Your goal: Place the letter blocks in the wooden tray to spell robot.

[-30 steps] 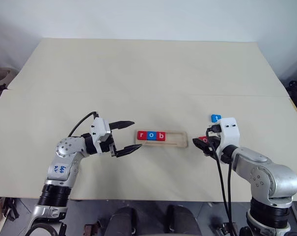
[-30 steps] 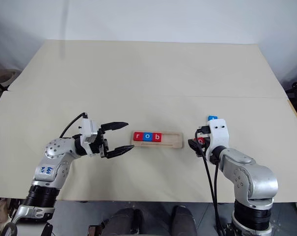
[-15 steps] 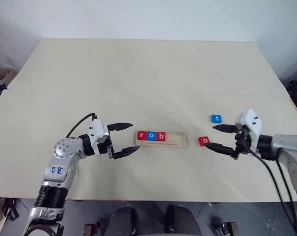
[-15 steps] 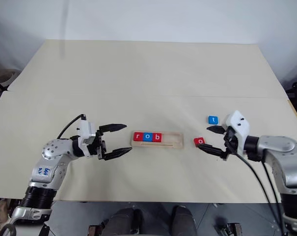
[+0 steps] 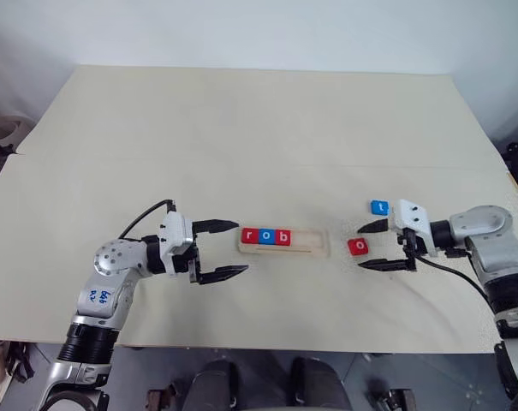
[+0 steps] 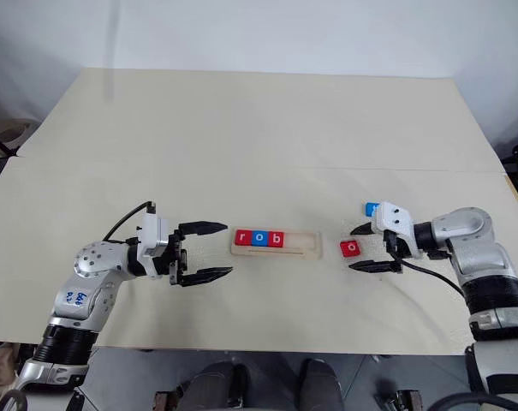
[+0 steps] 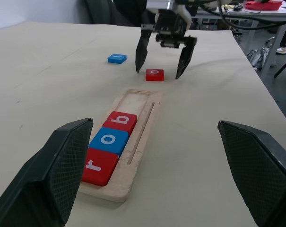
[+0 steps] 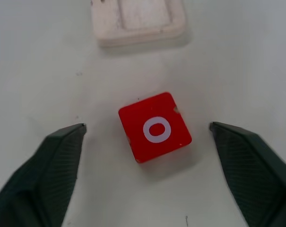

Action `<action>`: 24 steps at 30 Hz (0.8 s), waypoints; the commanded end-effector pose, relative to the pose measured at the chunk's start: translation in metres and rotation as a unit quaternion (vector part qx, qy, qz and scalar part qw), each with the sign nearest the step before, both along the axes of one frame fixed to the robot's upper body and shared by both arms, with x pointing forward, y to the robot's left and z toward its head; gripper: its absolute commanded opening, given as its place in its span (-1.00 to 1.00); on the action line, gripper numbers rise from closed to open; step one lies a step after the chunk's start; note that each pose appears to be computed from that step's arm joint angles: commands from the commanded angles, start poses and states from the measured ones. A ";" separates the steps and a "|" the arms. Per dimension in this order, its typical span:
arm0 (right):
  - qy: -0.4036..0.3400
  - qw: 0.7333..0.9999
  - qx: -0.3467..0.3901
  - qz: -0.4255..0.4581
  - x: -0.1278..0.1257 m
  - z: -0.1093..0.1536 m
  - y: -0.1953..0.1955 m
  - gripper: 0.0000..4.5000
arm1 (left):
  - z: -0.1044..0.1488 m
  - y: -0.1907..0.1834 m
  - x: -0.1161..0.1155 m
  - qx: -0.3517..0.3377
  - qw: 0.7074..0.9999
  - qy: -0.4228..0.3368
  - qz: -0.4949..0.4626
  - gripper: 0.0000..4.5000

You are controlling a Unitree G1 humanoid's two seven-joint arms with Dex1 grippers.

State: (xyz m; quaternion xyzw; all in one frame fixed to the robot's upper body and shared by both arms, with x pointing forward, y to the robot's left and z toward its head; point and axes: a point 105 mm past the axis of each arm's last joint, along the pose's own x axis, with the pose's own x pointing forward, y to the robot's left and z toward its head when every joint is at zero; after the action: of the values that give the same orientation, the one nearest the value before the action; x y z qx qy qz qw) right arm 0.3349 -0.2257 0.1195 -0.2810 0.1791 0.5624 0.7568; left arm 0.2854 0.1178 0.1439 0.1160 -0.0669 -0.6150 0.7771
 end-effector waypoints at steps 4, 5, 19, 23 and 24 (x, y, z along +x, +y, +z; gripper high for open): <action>-0.010 1.000 0.003 0.011 0.006 0.003 0.001 -0.06 | 0.013 -0.002 -0.004 -0.005 1.000 -0.026 -0.008 1.00; -0.011 1.000 0.005 0.014 0.007 0.003 0.002 -0.23 | 0.013 -0.001 -0.003 -0.005 1.000 -0.026 -0.007 1.00; -0.007 0.998 0.044 0.053 0.012 0.043 0.083 -0.36 | 0.011 0.005 0.002 -0.005 0.999 -0.028 0.019 1.00; -0.007 0.997 0.044 0.061 0.012 0.039 0.103 -0.36 | 0.009 0.003 0.001 -0.006 0.999 -0.027 0.021 1.00; -0.006 0.997 0.039 0.063 0.012 0.035 0.107 -0.36 | 0.009 0.003 0.001 -0.007 0.999 -0.027 0.021 1.00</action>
State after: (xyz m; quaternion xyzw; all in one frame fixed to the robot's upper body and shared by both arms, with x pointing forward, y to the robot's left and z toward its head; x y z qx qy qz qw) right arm 0.3454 -0.1207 0.1455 -0.2472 0.1476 0.6208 0.7292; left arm 0.2877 0.1208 0.1471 0.1190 -0.0753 -0.5980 0.7890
